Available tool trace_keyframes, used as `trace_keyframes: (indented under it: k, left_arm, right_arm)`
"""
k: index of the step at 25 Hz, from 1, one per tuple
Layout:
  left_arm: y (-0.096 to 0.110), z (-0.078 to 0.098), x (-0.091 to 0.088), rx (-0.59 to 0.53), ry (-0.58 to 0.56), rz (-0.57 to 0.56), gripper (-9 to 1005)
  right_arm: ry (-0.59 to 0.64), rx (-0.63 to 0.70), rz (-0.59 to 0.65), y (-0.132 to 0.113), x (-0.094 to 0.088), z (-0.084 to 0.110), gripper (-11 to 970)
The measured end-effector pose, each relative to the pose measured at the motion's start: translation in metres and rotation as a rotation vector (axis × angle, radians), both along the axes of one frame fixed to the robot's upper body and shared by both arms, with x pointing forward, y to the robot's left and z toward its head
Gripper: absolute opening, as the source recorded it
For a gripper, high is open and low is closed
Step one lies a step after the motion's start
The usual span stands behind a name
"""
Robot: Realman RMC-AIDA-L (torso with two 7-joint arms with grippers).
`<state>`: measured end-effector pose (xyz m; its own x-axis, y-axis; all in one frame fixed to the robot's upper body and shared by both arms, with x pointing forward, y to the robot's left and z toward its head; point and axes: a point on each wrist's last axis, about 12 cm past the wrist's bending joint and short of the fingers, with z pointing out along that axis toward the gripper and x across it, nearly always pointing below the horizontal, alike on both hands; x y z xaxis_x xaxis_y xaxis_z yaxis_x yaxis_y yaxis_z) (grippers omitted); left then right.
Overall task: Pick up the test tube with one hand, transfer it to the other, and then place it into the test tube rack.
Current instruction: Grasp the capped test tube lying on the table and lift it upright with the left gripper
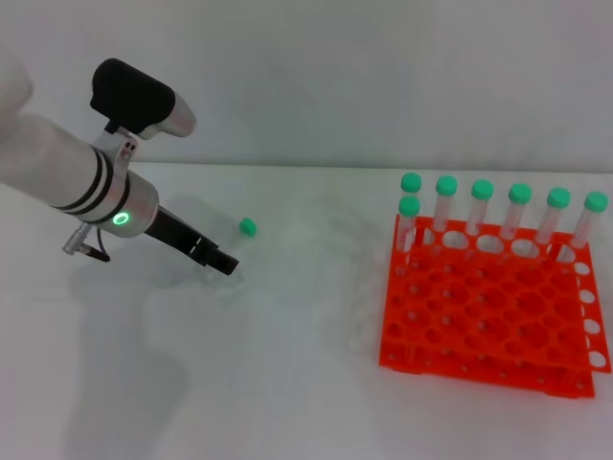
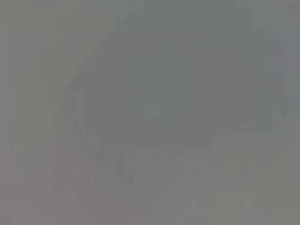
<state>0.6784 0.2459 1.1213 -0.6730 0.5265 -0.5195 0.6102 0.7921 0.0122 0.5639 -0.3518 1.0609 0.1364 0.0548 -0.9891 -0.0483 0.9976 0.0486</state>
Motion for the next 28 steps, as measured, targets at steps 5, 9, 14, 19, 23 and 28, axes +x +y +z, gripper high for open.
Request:
trace_keyframes:
  k: [5,9,14,19,23,28]
  left_arm:
    - [0.0023,-0.0009,-0.0013,0.003,0.017,0.017,839]
    - [0.0065,0.0016,-0.0009,0.023,0.041,0.039,838]
    - [0.0064,-0.0001,-0.0019,0.031,0.043,0.034,838]
    - [0.0059,-0.0003,-0.0028,0.039,0.051,0.024,835]
    - [0.007,0.0028,-0.0015,0.05,0.053,0.019,832]
    - [0.0079,0.0036,-0.0013,0.065,0.056,0.012,830]
  right_arm:
    - [-0.004,-0.001,0.0,-0.0006,-0.0013,-0.0001,849]
    - [-0.006,0.001,0.002,0.0007,-0.0014,-0.0002,848]
    - [-0.007,0.002,0.011,0.0037,-0.0012,-0.0005,846]
    - [-0.011,0.005,0.014,0.0048,-0.0019,-0.0006,845]
    - [-0.012,0.006,0.016,0.0051,-0.0017,-0.0004,844]
    - [-0.012,0.008,0.018,0.0065,-0.0013,-0.0006,843]
